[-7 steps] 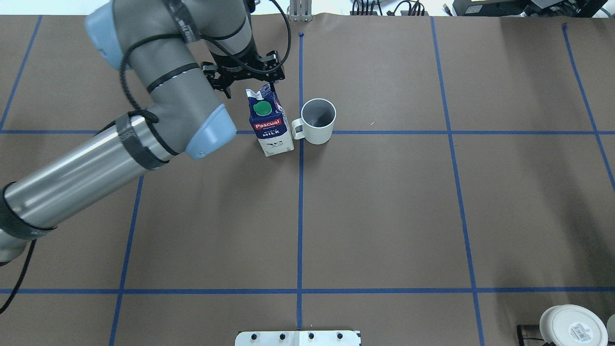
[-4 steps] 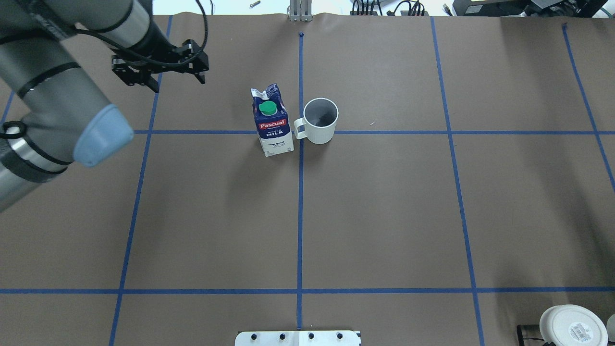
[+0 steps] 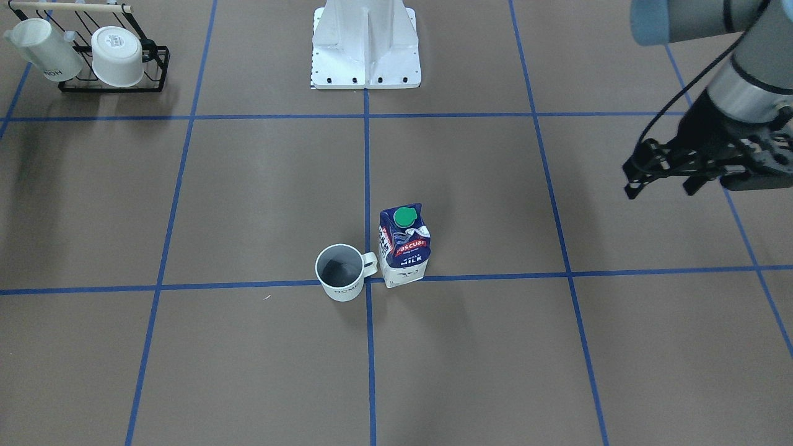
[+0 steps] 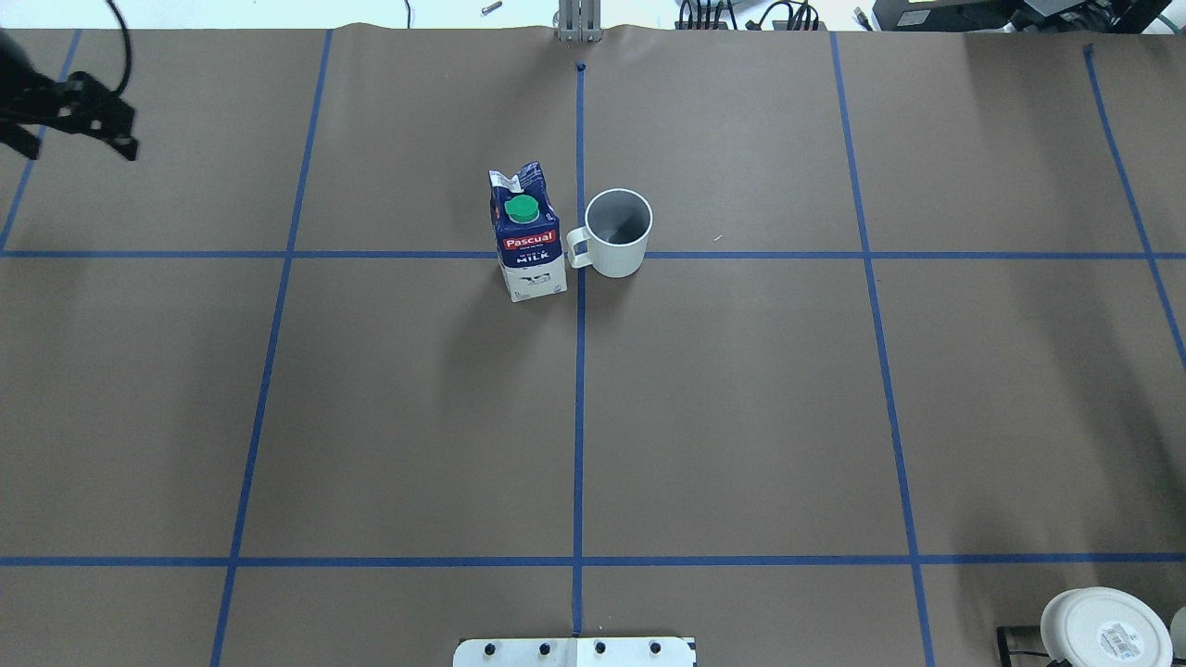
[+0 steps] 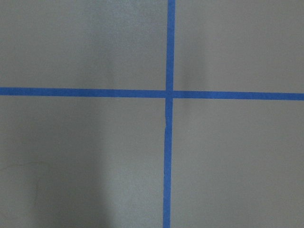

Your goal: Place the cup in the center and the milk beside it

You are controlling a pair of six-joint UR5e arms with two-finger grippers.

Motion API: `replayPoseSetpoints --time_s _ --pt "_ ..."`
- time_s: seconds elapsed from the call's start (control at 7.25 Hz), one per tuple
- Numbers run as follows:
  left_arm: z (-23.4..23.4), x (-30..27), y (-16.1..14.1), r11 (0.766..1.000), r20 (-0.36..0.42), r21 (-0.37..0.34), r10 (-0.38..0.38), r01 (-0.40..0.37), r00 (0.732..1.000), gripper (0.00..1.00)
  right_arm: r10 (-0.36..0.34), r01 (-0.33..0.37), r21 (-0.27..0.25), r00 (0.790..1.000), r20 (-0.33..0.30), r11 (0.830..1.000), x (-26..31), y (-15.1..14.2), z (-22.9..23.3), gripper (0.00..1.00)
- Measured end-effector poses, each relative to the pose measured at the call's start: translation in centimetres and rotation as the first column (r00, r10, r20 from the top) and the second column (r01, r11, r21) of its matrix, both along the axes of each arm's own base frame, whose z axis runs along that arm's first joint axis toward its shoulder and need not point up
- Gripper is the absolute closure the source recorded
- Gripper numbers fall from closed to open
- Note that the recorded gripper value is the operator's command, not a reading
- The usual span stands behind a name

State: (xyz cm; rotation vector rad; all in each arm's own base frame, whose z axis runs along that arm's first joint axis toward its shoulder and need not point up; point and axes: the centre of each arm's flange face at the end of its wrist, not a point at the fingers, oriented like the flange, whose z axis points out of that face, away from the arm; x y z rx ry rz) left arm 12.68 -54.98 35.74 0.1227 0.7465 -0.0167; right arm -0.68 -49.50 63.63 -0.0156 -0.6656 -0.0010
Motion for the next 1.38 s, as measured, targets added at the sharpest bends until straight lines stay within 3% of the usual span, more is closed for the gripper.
replayPoseSetpoints --time_s 0.28,0.55,0.83,1.1,1.38 --pt "9.4 -6.9 2.5 0.997 0.068 -0.012 0.079 -0.078 0.995 0.02 0.033 -0.032 -0.034 0.999 0.036 0.999 1.5 0.3 0.6 0.0" --pt "17.0 -13.2 5.7 0.998 0.087 -0.044 0.048 -0.044 0.995 0.02 0.095 -0.082 -0.113 0.988 0.12 0.99 3.8 1.0 0.6 0.0" --pt "24.2 -18.1 8.2 0.996 0.037 -0.086 0.011 -0.007 0.999 0.02 0.117 -0.097 -0.137 0.982 0.147 0.986 4.7 1.4 0.7 0.0" --pt "27.1 -18.8 9.2 0.991 -0.024 -0.133 -0.004 0.001 1.0 0.02 0.119 -0.099 -0.139 0.982 0.145 0.985 4.9 1.4 0.8 0.0" --pt "27.1 -18.8 9.0 0.991 -0.034 -0.135 -0.009 0.004 0.999 0.02 0.119 -0.099 -0.141 0.982 0.144 0.985 4.9 1.5 0.9 0.0"
